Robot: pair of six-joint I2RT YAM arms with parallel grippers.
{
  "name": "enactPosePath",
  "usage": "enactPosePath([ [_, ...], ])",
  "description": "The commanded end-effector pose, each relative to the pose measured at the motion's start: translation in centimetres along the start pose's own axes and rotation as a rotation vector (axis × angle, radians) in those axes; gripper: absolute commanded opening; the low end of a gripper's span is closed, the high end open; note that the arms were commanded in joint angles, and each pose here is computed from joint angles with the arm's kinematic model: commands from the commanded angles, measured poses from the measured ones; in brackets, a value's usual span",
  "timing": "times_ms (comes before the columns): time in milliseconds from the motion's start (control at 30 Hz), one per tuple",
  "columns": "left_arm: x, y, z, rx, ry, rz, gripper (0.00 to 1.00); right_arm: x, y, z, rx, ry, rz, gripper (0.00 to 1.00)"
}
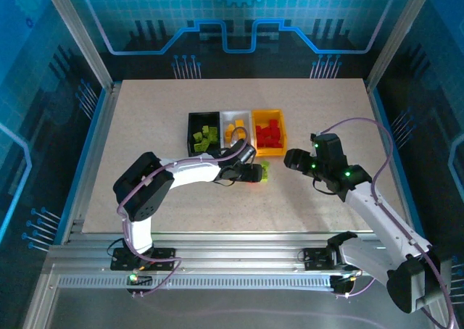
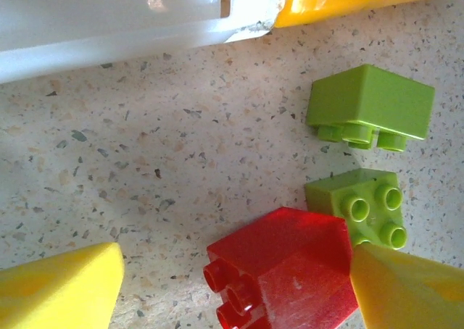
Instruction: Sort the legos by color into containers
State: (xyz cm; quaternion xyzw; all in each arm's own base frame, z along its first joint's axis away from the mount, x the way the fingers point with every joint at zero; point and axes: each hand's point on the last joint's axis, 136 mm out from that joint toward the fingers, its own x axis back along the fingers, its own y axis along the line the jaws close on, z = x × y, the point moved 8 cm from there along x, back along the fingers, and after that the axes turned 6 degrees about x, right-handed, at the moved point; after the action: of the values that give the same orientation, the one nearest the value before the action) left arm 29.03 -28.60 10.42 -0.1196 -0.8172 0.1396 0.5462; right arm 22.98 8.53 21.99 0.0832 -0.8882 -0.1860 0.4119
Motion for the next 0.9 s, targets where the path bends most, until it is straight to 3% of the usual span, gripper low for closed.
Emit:
enactPosePath([
  [0,-0.8,0.3,0.7,-0.002,0.023,-0.033,0.76,0.0,-0.4,0.0,-0.023,-0.006,0.005,0.73],
  [200,-0.9,0.1,0.7,0.002,0.017,-0.035,0.54,0.3,-0.5,0.1,-0.023,-0.012,0.012,0.73],
  [400,1.1,0.1,0.3,0.008,-0.022,-0.027,0.43,0.5,-0.5,0.0,-0.024,-0.019,0.015,0.73],
  [667,4.9,-2.1,-1.6,0.02,-0.086,0.069,0.35,0.6,-0.8,0.3,-0.038,-0.026,0.026,0.73],
  [867,6.0,-4.9,-5.6,0.01,-0.172,0.114,0.35,0.9,-1.1,0.5,-0.045,-0.03,0.039,0.73],
])
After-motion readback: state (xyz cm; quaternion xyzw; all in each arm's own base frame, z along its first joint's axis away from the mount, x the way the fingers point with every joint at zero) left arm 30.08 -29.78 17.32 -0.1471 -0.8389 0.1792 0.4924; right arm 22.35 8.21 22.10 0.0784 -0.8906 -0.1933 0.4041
